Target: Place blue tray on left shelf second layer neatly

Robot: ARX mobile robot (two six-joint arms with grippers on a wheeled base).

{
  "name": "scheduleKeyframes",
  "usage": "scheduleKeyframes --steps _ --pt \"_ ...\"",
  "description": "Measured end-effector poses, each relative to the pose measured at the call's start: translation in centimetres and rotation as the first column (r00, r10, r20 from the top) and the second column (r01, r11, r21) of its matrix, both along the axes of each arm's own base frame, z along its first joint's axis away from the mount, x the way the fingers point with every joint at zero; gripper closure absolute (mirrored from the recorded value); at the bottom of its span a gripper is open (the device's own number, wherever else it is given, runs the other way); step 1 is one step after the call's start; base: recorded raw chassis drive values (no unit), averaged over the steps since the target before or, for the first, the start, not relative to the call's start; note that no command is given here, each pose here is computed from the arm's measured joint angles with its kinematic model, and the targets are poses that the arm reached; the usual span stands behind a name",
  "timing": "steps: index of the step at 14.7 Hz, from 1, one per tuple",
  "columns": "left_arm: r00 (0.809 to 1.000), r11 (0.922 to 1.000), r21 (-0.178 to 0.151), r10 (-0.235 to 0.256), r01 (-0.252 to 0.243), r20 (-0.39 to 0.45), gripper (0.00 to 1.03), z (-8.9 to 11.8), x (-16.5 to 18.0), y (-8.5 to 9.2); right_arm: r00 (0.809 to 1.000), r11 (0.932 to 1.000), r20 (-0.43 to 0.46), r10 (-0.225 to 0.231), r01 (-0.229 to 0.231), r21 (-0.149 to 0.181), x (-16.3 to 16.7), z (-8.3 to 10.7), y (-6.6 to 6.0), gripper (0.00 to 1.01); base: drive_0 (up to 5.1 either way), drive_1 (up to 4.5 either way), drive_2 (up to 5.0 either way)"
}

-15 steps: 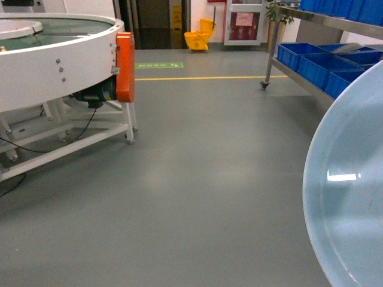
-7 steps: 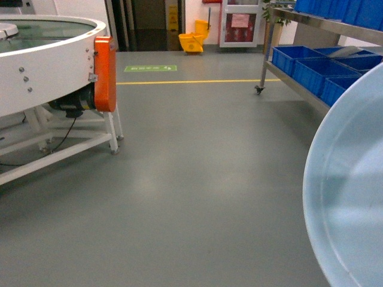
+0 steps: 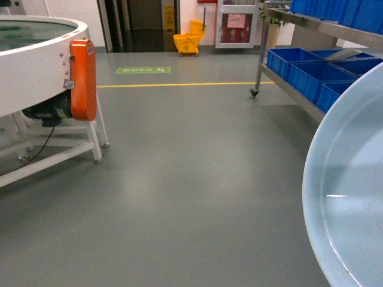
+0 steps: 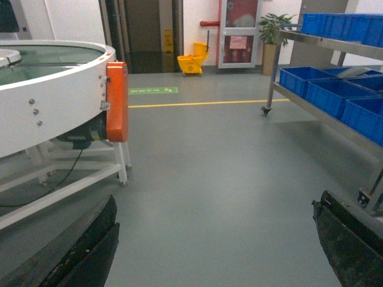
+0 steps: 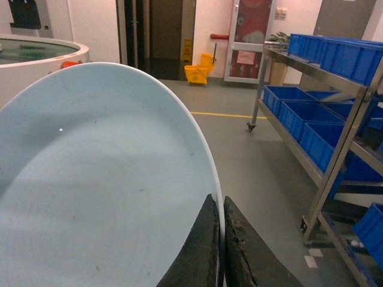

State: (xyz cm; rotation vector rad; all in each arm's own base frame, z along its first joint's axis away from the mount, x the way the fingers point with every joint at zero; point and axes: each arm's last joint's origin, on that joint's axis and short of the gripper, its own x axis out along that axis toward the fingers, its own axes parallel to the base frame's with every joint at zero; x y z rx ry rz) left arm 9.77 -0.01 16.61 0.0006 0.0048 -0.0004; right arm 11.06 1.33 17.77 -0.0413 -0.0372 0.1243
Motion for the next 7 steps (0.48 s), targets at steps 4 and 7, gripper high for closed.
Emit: scheduleKeyframes --steps 4,7 --pt "1.0 1.0 0.0 -0.001 0.001 -0.001 0.05 -0.01 0.0 0.0 1.0 1.0 -0.003 -0.001 0.001 0.0 -0.01 -0.04 0.0 0.99 3.5 3.22 -4.1" --pt "1.0 1.0 0.0 0.003 -0.003 0.002 0.05 0.02 0.0 0.01 1.0 1.0 -0.009 0.002 -0.002 -0.001 0.04 -0.13 0.01 0.99 0.4 0.41 0.4"
